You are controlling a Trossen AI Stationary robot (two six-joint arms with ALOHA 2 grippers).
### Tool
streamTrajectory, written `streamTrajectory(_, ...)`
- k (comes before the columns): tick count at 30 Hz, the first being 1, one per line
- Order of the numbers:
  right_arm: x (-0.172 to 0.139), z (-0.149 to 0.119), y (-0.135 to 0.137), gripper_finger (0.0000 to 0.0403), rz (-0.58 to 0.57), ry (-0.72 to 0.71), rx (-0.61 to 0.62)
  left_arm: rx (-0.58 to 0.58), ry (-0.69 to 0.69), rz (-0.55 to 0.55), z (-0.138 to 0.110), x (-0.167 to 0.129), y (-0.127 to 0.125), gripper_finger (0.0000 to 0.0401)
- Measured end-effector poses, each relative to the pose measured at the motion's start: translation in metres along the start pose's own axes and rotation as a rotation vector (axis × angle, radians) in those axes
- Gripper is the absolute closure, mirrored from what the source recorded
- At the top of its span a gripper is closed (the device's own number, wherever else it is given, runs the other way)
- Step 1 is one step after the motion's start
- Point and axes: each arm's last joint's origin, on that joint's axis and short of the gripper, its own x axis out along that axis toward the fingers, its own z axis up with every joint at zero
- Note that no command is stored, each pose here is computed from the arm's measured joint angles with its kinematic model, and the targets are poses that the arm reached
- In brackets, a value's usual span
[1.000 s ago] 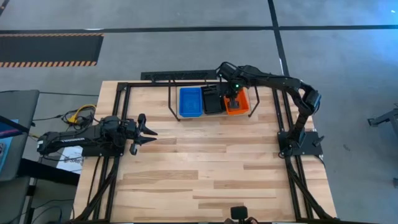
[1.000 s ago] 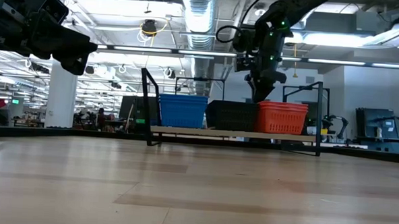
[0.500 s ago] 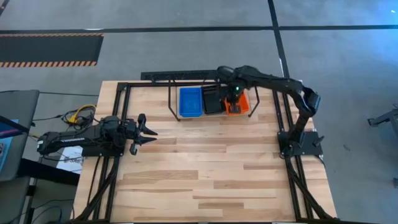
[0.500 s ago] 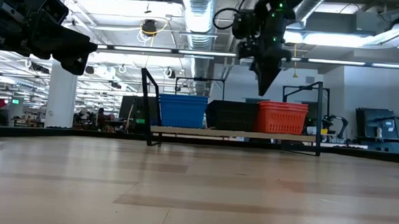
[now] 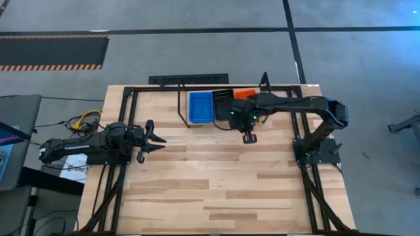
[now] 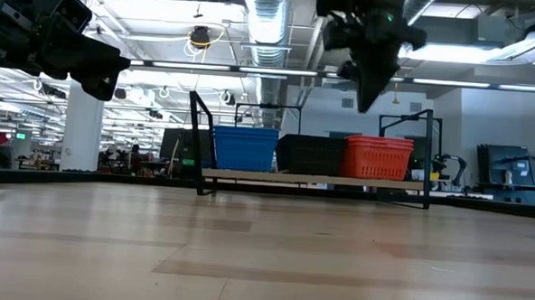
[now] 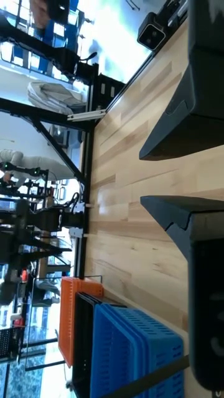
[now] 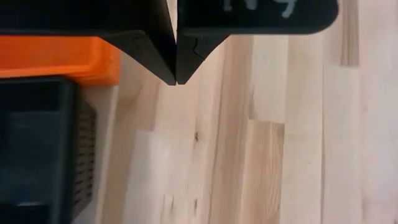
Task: Stack baskets on shelf by color
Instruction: Adjust the bins on the shelf, then return to Home Position
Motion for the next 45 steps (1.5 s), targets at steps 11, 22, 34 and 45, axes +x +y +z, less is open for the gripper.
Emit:
streamTrajectory(11, 0.033, -0.056, 0.0, 0.0374, -0.051, -0.137, 0.048, 0.004, 0.001, 0.0, 0.0, 0.0, 0.0, 0.0312)
streamTrajectory(22, 0.047, -0.071, -0.022, 0.0374, -0.05, -0.084, 0.09, 0.005, 0.0, 0.001, 0.0, 0.0, 0.0, 0.0312)
streamTrajectory(34, 0.053, -0.074, -0.042, 0.0374, -0.082, -0.111, 0.069, -0.003, 0.003, 0.003, 0.0, 0.0, 0.0, 0.0312)
streamTrajectory(45, 0.027, -0.075, -0.033, 0.0375, 0.01, -0.275, 0.142, -0.02, 0.008, -0.005, -0.001, 0.0, 0.0, 0.0312)
